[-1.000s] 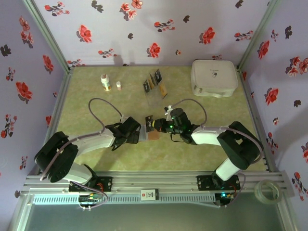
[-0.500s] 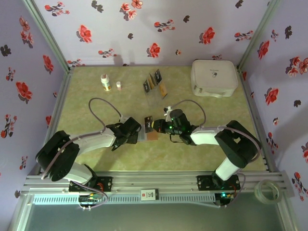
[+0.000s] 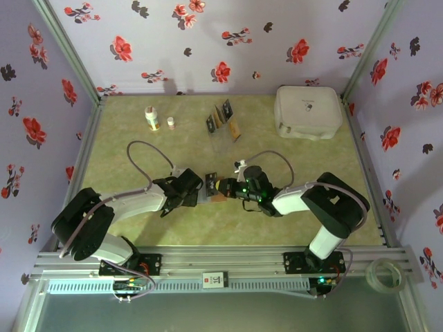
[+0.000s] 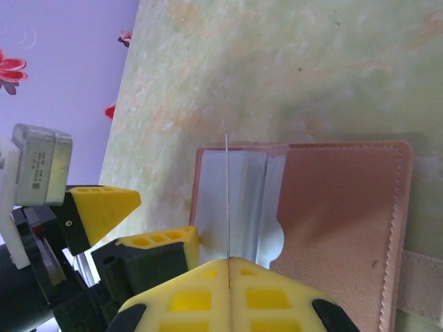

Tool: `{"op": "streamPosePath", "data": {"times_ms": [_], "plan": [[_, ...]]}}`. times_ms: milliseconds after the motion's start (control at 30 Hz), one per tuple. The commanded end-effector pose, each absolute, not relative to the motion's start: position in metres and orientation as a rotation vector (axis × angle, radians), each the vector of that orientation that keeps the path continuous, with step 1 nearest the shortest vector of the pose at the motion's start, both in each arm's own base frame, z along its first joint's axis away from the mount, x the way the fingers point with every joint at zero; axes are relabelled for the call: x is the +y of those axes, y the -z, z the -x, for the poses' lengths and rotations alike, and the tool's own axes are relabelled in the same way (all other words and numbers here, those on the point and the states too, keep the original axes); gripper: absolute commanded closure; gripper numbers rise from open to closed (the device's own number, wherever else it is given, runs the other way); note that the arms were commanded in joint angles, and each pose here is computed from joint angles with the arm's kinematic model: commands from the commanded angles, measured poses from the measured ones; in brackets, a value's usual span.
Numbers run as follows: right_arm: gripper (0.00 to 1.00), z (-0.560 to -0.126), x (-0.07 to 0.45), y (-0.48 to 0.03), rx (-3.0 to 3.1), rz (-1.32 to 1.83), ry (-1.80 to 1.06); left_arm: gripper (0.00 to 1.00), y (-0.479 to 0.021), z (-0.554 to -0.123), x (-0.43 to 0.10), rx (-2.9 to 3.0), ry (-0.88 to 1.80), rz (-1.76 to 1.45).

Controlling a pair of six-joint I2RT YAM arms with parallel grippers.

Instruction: Put the credit cards into the card holder

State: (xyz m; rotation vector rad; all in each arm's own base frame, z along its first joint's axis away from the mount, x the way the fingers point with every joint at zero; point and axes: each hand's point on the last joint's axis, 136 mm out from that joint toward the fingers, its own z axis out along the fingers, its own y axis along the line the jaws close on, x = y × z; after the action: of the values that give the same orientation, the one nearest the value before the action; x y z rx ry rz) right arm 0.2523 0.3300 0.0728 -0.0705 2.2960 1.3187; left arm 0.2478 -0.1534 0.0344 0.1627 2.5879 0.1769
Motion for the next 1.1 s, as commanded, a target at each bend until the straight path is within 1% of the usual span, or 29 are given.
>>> {"op": "streamPosePath", "data": {"times_ms": [0,367,1067], "plan": [[1.0,-0.258,0.33,-0.078,2.213,0.023,-1.333,0.0,-0.035,-0.242,-0.143,2.588,-0.235,-0.15],[1.0,-0.26,0.333,-0.072,2.124,-0.046,-1.423,0.0,-0.031,-0.237,-0.137,2.595,-0.238,-0.128],[1.0,-0.259,0.343,-0.059,2.126,-0.052,-1.464,0.0,-0.029,-0.235,-0.135,2.601,-0.247,-0.123]]}}
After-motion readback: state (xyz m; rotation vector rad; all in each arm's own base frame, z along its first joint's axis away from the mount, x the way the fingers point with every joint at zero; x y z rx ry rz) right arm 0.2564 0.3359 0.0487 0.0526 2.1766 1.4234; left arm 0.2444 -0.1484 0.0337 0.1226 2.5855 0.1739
